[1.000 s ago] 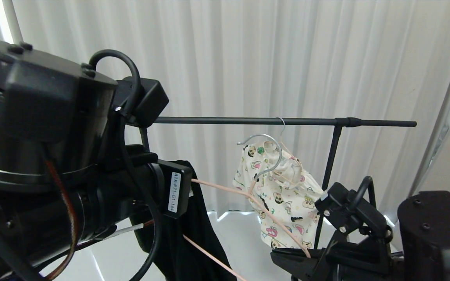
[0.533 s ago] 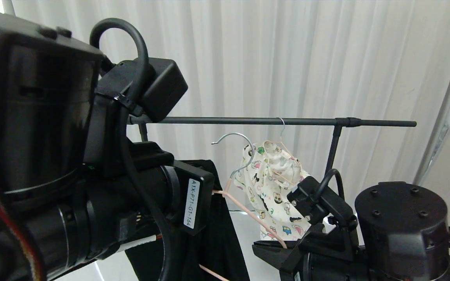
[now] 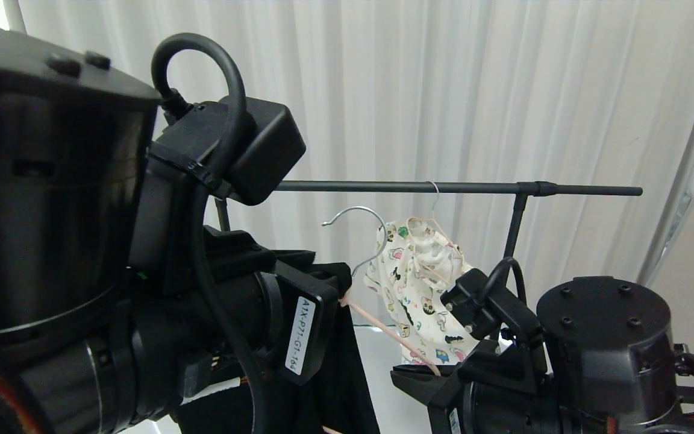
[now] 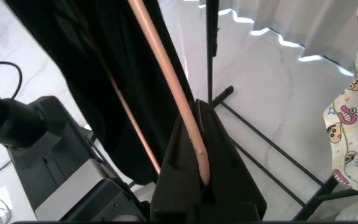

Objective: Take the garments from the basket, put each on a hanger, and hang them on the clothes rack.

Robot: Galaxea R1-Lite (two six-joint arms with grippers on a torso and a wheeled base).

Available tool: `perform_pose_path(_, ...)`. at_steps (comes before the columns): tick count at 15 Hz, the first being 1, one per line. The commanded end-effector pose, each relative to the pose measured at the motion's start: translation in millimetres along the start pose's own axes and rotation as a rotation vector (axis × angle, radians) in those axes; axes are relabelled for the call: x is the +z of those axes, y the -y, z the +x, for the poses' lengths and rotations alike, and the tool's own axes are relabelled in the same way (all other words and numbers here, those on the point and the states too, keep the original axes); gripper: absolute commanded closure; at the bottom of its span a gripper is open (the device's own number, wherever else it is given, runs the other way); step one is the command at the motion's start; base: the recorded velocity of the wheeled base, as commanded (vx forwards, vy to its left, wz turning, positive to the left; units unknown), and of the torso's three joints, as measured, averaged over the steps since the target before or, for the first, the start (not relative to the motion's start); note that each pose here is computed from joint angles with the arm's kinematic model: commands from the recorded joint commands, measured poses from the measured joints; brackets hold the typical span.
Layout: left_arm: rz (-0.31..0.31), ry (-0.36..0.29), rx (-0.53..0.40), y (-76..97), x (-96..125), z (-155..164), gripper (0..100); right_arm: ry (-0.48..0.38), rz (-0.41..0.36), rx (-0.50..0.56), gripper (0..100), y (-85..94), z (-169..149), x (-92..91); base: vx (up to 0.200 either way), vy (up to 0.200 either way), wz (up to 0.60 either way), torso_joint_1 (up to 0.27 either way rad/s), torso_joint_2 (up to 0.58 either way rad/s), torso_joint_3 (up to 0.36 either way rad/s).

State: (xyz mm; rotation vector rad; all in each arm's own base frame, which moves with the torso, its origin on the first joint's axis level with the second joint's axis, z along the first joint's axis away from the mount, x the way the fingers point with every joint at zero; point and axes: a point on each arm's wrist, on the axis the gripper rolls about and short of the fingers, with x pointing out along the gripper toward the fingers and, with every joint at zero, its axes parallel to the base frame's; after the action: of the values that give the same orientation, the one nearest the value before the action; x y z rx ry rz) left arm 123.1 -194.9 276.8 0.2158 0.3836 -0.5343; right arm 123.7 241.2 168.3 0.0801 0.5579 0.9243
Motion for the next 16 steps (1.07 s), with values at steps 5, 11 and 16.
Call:
perform_pose_path(5, -0.017, 0.025, 0.137, -20.9, 3, -4, 0, 0.066, 0.020, -0.071, 100, 10.1, -9, 10.6, 0.000, 0.000, 0.00, 0.000, 0.00, 0.000)
perform_pose_path(11, 0.026, 0.033, 0.136, -24.0, 1, -12, 0, 0.120, 0.041, -0.129, 100, 21.3, -17, 19.7, 0.000, 0.000, 0.00, 0.000, 0.00, 0.000)
perform_pose_path(16, 0.132, 0.021, 0.060, -8.5, -9, -18, 0, 0.179, 0.049, -0.133, 100, 24.2, -17, 26.5, 0.000, 0.000, 0.00, 0.000, 0.00, 0.000)
